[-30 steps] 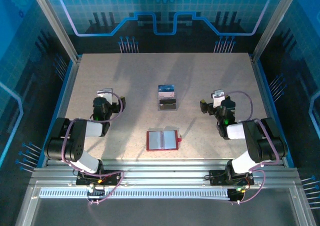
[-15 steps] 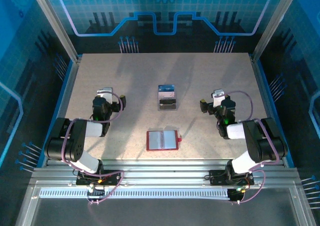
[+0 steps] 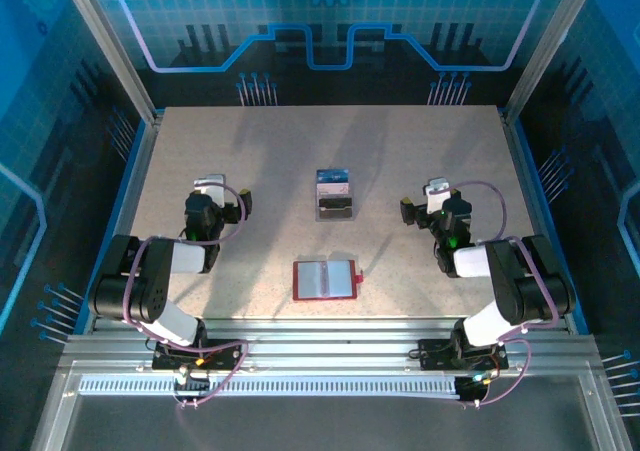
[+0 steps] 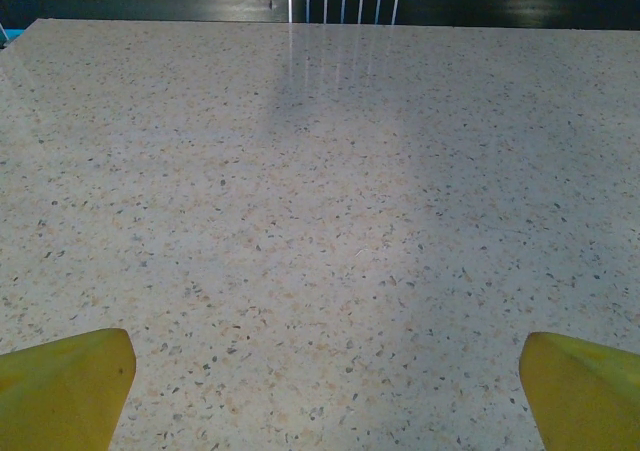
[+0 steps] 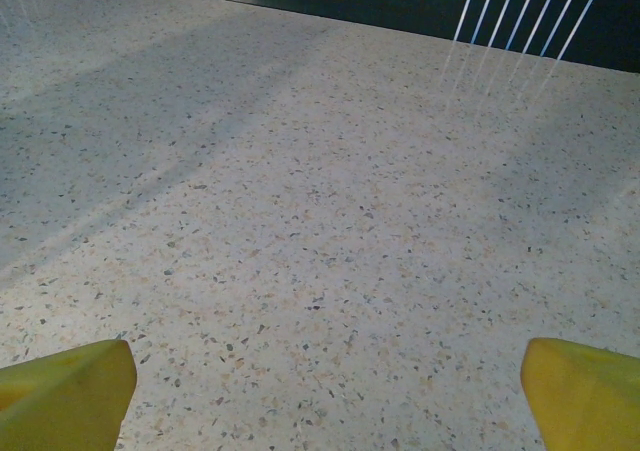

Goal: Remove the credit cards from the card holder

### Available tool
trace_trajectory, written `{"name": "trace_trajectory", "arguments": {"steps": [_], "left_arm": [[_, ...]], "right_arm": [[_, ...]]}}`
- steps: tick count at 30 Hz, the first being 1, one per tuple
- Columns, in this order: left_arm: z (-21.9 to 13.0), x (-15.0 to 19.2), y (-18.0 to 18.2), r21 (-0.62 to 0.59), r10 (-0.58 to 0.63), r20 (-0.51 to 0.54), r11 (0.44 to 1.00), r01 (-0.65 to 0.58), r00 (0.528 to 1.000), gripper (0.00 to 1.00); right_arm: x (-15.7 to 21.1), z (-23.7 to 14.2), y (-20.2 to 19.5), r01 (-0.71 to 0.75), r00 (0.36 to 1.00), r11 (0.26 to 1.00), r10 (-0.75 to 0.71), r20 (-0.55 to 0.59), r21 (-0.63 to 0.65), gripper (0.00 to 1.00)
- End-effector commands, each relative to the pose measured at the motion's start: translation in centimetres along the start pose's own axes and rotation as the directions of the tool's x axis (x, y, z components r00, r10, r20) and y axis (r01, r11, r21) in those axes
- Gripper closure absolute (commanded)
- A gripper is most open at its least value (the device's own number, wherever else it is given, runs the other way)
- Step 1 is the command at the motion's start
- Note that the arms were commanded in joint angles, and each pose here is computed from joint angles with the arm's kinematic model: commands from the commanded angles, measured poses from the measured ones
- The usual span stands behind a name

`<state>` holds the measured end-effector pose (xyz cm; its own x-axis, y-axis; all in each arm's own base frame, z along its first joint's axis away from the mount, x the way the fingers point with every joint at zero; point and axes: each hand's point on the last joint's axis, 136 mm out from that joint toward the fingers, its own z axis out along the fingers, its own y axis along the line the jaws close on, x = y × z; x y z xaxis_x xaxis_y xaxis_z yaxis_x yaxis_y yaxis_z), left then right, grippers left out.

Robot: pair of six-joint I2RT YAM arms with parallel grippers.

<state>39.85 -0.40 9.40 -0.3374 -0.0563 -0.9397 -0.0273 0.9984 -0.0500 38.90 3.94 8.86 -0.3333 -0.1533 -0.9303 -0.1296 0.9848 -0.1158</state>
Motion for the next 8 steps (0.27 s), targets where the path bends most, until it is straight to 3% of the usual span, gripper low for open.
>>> {"name": "trace_trajectory", "arguments": {"steps": [1, 8], "left_arm": [[-0.1, -0.16, -0.48, 0.025, -0.005, 0.016, 1.0, 0.004, 1.0, 0.01], [-0.11, -0.16, -0.47, 0.025, -0.005, 0.017, 1.0, 0.005, 1.0, 0.01]], "right_arm": [[-1.23, 0.28, -0.61, -0.018, 0.999, 1.0, 0.018, 0.037, 0.011, 0.0], [-1.18, 0.35, -0.65, -0.023, 0.999, 1.0, 0.023, 0.033, 0.011, 0.0]]}}
